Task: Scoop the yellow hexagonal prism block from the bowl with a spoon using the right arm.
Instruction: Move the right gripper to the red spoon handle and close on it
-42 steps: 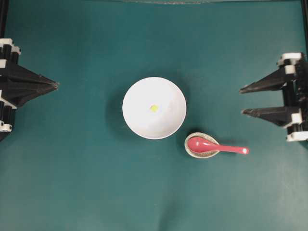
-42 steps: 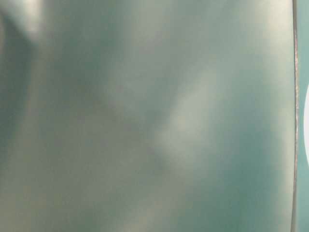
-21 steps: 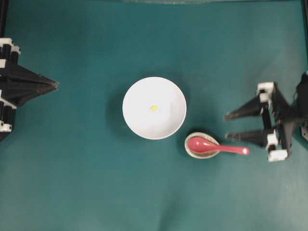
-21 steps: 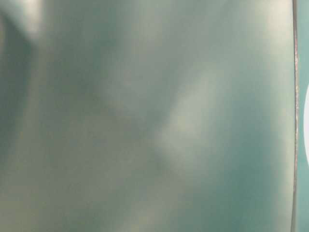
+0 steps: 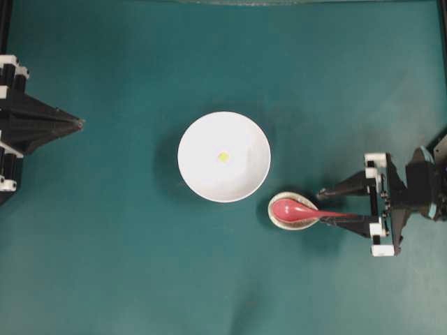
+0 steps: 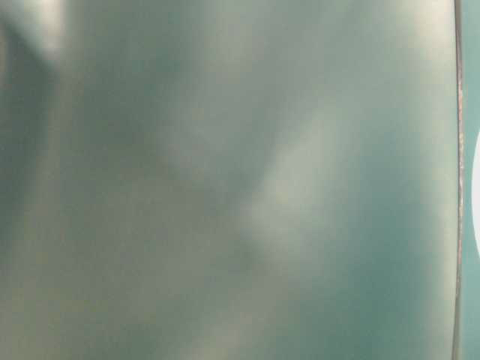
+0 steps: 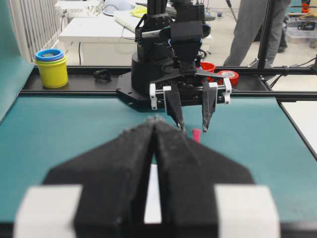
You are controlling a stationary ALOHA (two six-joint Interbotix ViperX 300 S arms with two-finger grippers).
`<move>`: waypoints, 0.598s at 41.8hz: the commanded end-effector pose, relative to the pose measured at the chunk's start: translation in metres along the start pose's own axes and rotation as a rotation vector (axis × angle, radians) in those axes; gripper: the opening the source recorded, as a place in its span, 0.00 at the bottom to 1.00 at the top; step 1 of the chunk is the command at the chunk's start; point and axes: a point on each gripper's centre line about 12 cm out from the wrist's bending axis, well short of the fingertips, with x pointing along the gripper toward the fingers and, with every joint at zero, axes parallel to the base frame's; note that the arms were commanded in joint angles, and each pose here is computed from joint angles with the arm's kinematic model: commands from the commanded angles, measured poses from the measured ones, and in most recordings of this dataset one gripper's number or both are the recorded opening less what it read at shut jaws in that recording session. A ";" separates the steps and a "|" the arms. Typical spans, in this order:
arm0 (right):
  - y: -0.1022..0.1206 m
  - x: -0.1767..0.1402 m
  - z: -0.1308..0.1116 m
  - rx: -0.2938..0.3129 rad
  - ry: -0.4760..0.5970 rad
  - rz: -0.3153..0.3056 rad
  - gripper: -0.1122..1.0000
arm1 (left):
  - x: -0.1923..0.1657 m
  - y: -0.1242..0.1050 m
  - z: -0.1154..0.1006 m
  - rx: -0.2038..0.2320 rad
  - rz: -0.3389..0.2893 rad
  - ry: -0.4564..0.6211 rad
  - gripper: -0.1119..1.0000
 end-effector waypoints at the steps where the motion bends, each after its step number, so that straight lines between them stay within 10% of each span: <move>1: 0.005 -0.001 -0.001 0.004 -0.021 -0.009 0.60 | 0.003 0.000 0.010 0.003 0.001 -0.031 0.10; 25: 0.017 0.006 -0.038 -0.059 0.066 -0.066 0.60 | 0.003 0.000 0.010 0.006 0.001 -0.032 0.10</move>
